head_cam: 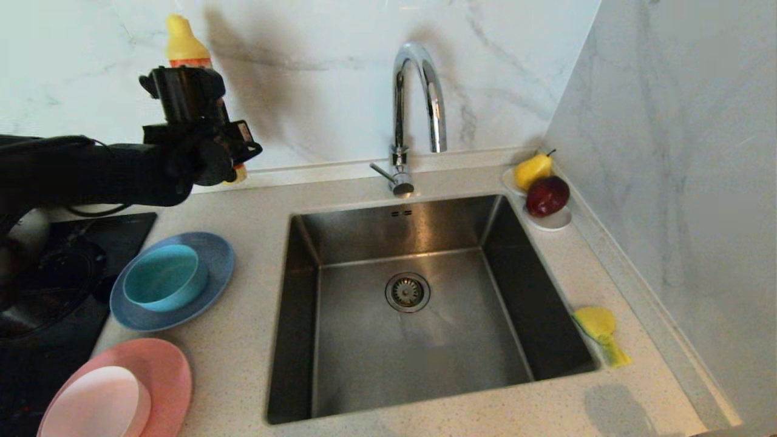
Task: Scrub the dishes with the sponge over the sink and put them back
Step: Place the dish soap on the table
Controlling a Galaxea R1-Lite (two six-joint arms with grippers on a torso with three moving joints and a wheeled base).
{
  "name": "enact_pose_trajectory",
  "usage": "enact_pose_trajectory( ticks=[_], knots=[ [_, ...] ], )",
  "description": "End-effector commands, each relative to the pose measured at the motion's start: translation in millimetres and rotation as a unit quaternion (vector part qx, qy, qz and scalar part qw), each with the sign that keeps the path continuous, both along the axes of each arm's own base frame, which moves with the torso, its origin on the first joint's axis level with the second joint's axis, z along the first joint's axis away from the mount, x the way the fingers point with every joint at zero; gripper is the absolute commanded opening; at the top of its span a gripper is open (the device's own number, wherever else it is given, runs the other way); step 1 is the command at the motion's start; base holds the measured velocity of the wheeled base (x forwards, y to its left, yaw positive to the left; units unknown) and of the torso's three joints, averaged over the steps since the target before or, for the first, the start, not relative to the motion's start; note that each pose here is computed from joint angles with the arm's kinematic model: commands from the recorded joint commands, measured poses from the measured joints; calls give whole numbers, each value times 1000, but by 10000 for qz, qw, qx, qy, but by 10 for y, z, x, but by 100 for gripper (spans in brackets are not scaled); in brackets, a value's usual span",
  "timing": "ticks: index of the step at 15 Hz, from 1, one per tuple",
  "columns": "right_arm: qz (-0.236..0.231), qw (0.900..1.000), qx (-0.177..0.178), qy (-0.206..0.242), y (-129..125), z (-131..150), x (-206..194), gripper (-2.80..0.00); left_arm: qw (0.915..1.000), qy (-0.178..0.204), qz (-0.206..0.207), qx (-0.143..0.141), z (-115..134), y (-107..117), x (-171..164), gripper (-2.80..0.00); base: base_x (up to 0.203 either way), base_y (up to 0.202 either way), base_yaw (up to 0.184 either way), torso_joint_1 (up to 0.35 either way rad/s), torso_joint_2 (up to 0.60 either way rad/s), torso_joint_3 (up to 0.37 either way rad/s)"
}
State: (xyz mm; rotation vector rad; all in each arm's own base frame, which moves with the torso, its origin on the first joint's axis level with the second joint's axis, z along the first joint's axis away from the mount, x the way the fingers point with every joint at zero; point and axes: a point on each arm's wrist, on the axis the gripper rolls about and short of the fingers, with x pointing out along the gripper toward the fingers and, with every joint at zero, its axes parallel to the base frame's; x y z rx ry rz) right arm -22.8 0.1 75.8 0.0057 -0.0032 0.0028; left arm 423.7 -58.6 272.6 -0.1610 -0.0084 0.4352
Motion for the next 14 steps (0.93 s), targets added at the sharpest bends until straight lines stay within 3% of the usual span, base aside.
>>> enact_pose_trajectory(
  ticks=[1, 6, 14],
  knots=[
    [2, 10000, 2, 0, 0, 0, 0, -280, 9998, 107, 149, 17, -319, -58, 213, -280, 0, 0, 0, 0, 0, 0],
    [2, 10000, 2, 1, 0, 0, 0, -280, 9992, 159, 354, 43, -691, -131, 434, -280, 0, 0, 0, 0, 0, 0],
    [2, 10000, 2, -7, 0, 1, 0, -280, 9973, -173, 713, 48, -957, -166, 775, -280, 0, 0, 0, 0, 0, 0]
  ],
)
